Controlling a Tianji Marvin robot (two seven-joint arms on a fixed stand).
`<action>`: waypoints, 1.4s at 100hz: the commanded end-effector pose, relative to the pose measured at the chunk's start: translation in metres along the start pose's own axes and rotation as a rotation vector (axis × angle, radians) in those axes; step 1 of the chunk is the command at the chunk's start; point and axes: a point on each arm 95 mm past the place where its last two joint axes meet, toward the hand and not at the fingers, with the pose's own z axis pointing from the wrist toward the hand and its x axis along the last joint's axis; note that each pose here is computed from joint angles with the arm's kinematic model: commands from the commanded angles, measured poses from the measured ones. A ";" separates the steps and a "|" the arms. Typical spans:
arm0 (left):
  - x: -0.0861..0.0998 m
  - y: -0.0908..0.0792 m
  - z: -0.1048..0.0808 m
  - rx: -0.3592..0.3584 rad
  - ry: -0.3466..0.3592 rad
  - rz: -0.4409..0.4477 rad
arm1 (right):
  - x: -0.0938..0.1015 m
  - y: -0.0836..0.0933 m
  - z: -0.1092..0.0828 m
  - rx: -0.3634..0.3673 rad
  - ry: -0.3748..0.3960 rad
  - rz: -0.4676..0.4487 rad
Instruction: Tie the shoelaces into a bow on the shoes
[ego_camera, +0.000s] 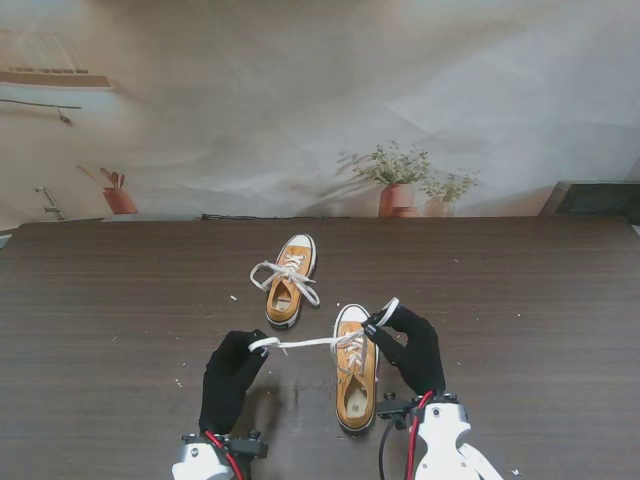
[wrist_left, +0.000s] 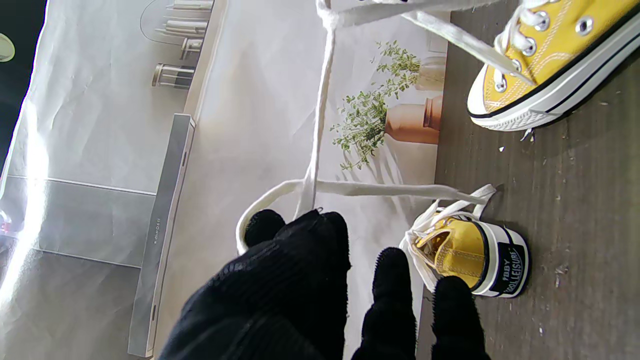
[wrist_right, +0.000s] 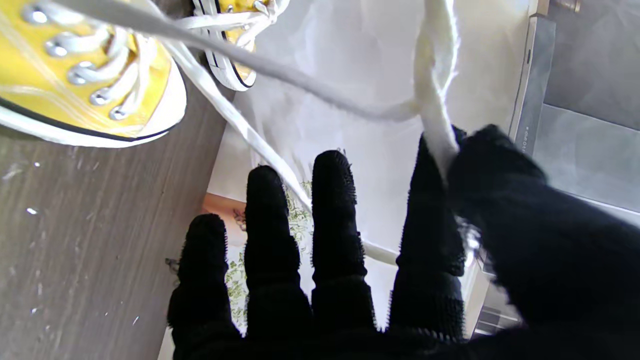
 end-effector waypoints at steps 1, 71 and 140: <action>0.002 0.002 0.001 -0.021 0.010 -0.001 | 0.005 -0.001 0.002 0.016 0.002 0.015; 0.003 -0.001 0.001 -0.018 0.013 0.010 | 0.001 0.013 0.002 0.008 0.161 -0.246; 0.003 -0.024 -0.005 0.047 0.004 0.062 | -0.019 0.023 -0.006 -0.009 0.169 -0.410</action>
